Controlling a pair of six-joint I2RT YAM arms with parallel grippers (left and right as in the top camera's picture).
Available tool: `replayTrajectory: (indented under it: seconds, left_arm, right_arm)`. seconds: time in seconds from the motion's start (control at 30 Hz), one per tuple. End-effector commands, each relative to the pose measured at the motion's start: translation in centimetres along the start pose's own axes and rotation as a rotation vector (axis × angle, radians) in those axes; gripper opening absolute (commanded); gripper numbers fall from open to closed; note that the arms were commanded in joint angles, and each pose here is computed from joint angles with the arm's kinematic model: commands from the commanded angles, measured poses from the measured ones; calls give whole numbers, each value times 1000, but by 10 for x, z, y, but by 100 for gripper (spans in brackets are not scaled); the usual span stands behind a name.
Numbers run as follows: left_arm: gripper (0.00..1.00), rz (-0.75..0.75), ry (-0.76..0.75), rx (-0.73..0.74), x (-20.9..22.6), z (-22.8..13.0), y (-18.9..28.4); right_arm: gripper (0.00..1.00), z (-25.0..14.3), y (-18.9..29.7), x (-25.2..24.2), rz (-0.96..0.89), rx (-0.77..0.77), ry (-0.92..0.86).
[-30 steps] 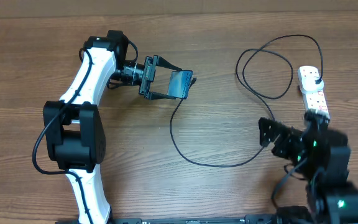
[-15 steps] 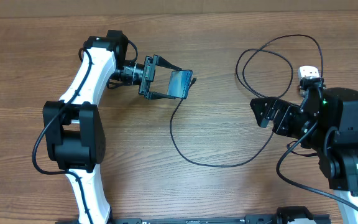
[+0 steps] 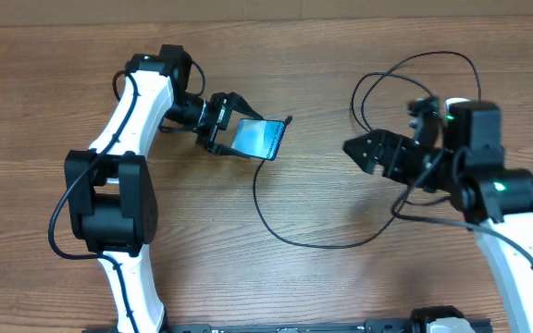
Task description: Plug charger to phone and switch on socket
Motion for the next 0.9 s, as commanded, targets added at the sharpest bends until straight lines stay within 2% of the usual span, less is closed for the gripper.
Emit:
replayTrajectory:
  seconds: [0.0,0.37,0.47,0.87]
  left_arm:
    - [55,26,39,-79,-1,1,-2]
    - [54,56,82,-74,1,-10,-18]
    - [54,63,77,-73,2,-12,-21]
    - [55,86,72,-113,4,-10,-28]
  right_arm:
    - [90,3,-23,23,77,43,-2]
    - [71,-8,-101,44,121,162,-95]
    - [70,-13,-118,46,126,189,-94]
    - [47,-26,-156,52,81,213,-202]
Point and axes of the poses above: each gripper's point midway between its finger pads, its own y axis back along the fingers, its own x axis along the line the jaws close on, z = x × y, the point moved 1 cm from there along y, back along the fingers, and after that the axes turned 6 degrees about y, right-handed, at the moved point
